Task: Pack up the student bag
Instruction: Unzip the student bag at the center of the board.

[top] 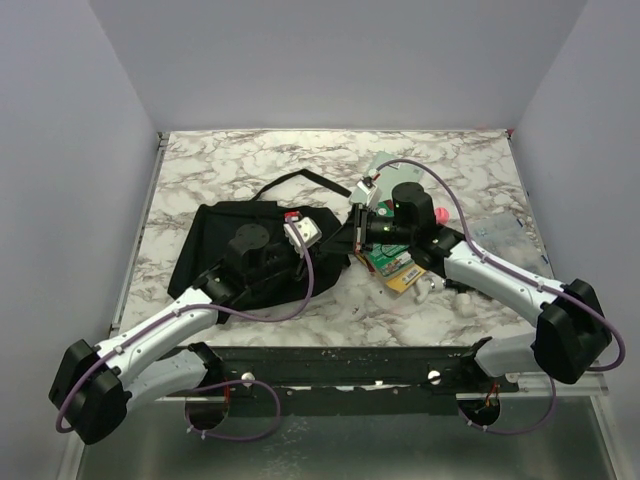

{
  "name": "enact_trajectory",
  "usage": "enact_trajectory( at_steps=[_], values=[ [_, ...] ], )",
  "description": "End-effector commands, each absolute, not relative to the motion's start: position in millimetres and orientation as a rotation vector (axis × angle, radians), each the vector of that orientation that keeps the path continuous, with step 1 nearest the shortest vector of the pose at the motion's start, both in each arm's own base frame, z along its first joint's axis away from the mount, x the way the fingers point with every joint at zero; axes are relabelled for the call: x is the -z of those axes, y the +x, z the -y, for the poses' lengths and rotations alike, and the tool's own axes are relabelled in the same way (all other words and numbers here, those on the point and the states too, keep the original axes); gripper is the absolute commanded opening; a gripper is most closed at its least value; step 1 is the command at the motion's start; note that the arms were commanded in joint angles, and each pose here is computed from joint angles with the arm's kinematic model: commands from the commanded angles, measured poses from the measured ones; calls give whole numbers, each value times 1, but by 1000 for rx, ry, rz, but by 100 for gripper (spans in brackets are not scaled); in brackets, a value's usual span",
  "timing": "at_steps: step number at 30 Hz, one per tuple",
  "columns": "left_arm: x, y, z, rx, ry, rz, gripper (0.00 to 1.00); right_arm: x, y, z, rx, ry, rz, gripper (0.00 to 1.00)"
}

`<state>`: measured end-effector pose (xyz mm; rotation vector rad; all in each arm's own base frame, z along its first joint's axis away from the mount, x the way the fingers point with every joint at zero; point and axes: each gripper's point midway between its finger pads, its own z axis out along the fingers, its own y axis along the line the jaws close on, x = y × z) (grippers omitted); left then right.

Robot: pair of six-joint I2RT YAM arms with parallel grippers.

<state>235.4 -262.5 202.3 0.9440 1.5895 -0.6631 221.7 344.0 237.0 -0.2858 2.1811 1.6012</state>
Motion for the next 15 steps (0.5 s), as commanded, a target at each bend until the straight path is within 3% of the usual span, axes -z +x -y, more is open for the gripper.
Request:
enact_trajectory(
  at_steps=[1,6,9,11,13,15],
  values=[
    [-229,236,276,725,948,-1490,28,-257,212,-342,-1650,-340,-2097,1],
    [-233,232,282,788,948,-1498,0,-244,216,-342,-1606,-331,-2142,1],
    [-232,232,283,805,926,-1520,0,-237,222,-339,-1538,-307,-2167,4],
    [-229,236,281,794,895,-1547,0,-227,231,-328,-1392,-284,-2213,18],
    [-226,236,281,791,905,-1555,0,-221,241,-314,-1248,-246,-2230,39],
    [-224,236,280,787,896,-1572,0,-216,249,-302,-1129,-223,-2243,51]
  ],
)
